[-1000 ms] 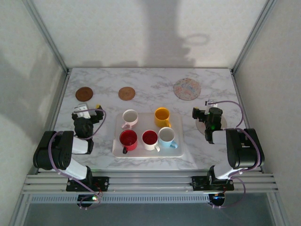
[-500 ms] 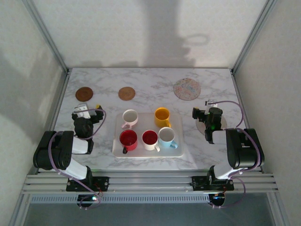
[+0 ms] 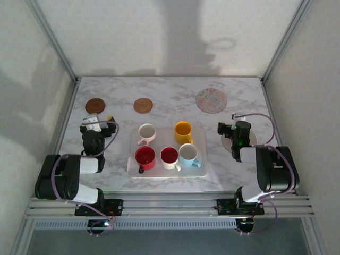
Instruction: Place the cup by the coaster
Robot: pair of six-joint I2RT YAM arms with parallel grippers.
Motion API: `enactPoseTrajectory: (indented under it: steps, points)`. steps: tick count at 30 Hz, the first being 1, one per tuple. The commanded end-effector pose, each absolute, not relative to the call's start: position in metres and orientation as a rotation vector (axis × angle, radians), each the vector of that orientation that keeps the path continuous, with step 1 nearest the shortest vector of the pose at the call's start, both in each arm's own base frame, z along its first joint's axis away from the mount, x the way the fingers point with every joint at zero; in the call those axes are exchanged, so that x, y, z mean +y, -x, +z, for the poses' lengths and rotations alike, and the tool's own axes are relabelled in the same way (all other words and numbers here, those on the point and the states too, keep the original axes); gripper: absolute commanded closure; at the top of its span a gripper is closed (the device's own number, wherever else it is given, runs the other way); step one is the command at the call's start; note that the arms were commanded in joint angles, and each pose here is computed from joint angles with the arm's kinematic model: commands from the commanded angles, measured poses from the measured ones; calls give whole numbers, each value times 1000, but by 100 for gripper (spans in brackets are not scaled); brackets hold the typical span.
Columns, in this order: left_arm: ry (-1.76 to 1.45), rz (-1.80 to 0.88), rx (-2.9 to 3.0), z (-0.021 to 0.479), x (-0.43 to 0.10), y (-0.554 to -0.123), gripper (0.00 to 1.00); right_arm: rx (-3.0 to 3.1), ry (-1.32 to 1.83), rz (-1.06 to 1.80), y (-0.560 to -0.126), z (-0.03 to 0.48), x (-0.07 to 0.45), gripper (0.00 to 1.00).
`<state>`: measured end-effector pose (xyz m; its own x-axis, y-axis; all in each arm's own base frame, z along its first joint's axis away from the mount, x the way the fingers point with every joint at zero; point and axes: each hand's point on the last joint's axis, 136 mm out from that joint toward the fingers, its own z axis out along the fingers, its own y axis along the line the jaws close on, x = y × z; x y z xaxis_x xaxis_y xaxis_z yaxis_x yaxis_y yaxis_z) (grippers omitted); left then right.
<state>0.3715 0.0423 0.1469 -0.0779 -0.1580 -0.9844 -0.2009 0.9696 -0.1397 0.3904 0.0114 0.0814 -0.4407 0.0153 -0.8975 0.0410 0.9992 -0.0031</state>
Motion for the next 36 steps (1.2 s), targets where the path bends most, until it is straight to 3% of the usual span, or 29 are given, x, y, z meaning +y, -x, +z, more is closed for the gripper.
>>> enactPoseTrajectory:
  steps: [1, 6, 11, 19, 27, 36]
  points:
    - [302, 44, 1627, 170, 46, -371, 0, 2001, -54, -62, -398, 113, 11, 1]
    - [242, -25, 1619, 219, 33, -376, 0, 2036, -101, -81, -391, 143, 12, 1]
    - [164, -33, 1621, 273, 24, -376, 0, 2097, -113, 97, -381, 176, 35, 1]
    - [165, -51, 1746, 308, 20, -375, 0, 2128, 49, 316, -350, 228, 79, 1]
    - [309, -99, 1852, 306, 26, -372, 0, 2177, 207, 510, -319, 249, 118, 1]
    - [404, -159, 2052, 261, 21, -368, 0, 2231, 288, 658, -303, 247, 151, 1]
